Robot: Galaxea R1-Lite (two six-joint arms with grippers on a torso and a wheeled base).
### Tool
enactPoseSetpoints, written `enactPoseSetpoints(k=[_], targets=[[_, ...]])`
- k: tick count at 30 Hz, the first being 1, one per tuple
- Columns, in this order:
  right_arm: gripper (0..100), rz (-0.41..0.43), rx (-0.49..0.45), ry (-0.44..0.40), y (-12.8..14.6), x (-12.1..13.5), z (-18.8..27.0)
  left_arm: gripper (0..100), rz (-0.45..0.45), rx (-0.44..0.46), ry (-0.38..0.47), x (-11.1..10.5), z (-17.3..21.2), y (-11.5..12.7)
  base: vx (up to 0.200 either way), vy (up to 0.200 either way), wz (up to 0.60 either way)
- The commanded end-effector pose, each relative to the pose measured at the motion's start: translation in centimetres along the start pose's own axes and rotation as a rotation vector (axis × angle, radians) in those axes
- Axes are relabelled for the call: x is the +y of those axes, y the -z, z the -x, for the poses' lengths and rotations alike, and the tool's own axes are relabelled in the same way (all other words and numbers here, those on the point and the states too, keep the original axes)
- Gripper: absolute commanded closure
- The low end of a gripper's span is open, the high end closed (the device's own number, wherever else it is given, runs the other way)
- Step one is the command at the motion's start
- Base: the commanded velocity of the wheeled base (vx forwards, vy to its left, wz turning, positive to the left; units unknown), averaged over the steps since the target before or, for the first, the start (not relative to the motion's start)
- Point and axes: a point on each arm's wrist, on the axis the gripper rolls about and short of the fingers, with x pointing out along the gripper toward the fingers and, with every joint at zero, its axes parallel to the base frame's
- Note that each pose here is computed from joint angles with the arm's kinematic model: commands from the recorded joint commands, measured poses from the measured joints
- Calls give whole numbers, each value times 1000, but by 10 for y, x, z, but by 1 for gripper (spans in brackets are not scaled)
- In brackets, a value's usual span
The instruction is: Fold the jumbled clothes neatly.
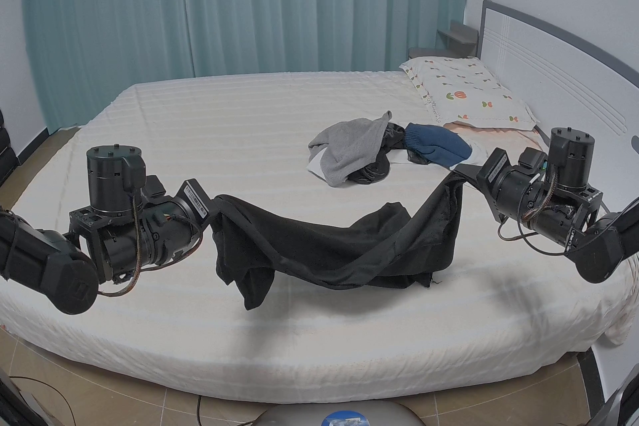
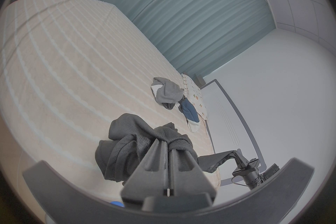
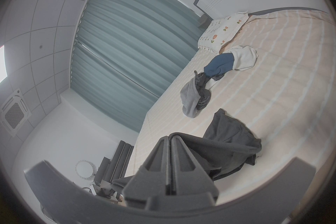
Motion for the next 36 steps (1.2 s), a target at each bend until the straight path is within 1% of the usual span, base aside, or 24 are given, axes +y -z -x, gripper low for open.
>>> enactPoseSetpoints(k=[1, 7, 17, 23, 36], targets=[[100, 0, -3, -1, -1, 0, 0, 100, 0, -3, 2, 0, 2, 0, 0, 200, 0], [100, -7, -6, 7, -4, -4, -1, 100, 0, 2, -2, 1, 3, 2, 0, 200, 0], [100, -7, -7, 3, -5, -3, 0, 100, -1, 3, -3, 1, 4, 2, 0, 200, 0], [100, -5, -7, -9, -4, 1, 1, 100, -1, -4, 1, -1, 9, 0, 0, 200, 0], [100, 0, -3, -31, 0, 6, 2, 100, 1, 18, -28, 0, 14, 2, 0, 200, 0]])
